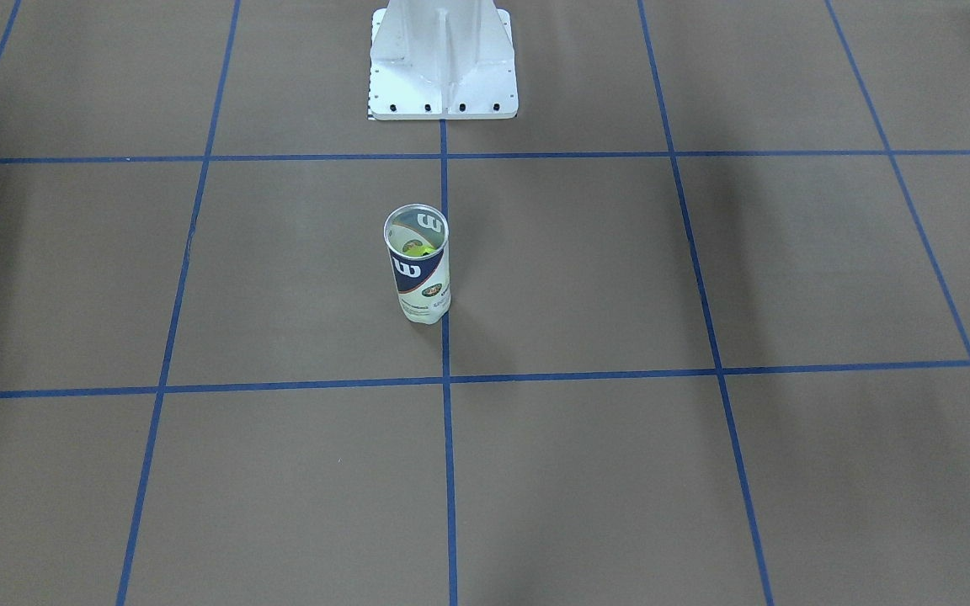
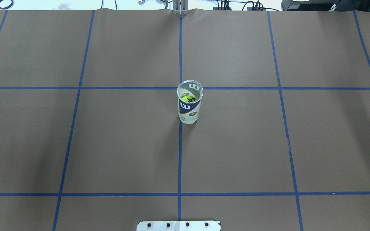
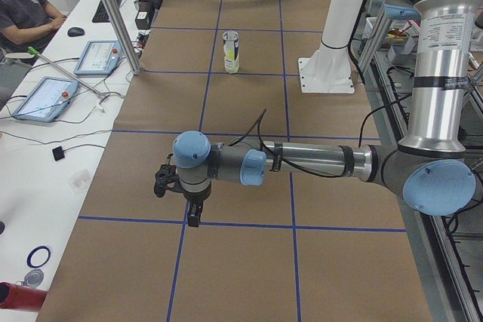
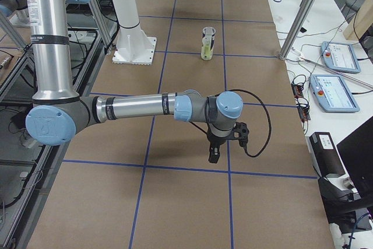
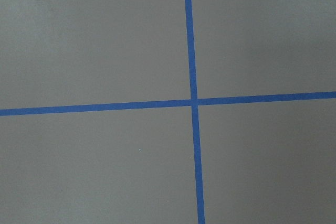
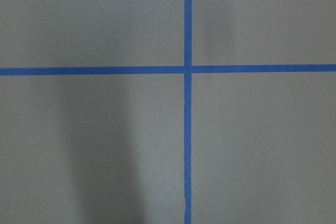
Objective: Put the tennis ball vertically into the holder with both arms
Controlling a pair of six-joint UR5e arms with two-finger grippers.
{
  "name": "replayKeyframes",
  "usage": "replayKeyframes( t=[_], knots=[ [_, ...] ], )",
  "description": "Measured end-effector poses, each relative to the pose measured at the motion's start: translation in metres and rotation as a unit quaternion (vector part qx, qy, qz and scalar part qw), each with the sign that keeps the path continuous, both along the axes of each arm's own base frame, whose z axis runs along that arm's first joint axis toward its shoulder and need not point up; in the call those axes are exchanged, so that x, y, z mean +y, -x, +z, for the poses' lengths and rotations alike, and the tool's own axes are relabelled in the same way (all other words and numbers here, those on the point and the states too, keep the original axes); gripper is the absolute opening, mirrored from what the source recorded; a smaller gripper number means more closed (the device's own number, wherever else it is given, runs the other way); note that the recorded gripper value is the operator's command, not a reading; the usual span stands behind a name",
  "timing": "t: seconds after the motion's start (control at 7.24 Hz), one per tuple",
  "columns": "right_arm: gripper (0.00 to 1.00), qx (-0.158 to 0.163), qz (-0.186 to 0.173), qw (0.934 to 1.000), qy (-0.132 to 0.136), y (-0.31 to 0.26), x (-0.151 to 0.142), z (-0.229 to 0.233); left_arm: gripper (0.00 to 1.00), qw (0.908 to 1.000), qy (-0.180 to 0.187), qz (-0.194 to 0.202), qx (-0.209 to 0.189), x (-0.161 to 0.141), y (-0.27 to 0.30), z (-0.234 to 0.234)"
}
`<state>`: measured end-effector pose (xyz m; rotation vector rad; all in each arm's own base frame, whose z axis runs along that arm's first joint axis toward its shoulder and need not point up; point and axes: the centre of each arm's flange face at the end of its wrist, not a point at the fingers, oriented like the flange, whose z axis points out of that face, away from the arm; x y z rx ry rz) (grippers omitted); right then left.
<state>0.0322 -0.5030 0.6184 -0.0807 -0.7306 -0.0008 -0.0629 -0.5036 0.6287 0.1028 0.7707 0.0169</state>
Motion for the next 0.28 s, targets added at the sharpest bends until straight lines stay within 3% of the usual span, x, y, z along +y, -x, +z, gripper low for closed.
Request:
replayKeyframes(
  t=[0.28],
  knots=[
    [1.00,0.002,-0.001,1.0000,0.004,-0.0003,0.0044,0.0055,1.00,1.0000,0.002,0.000,0.000,0.0005,0.0000,0.0020]
  ],
)
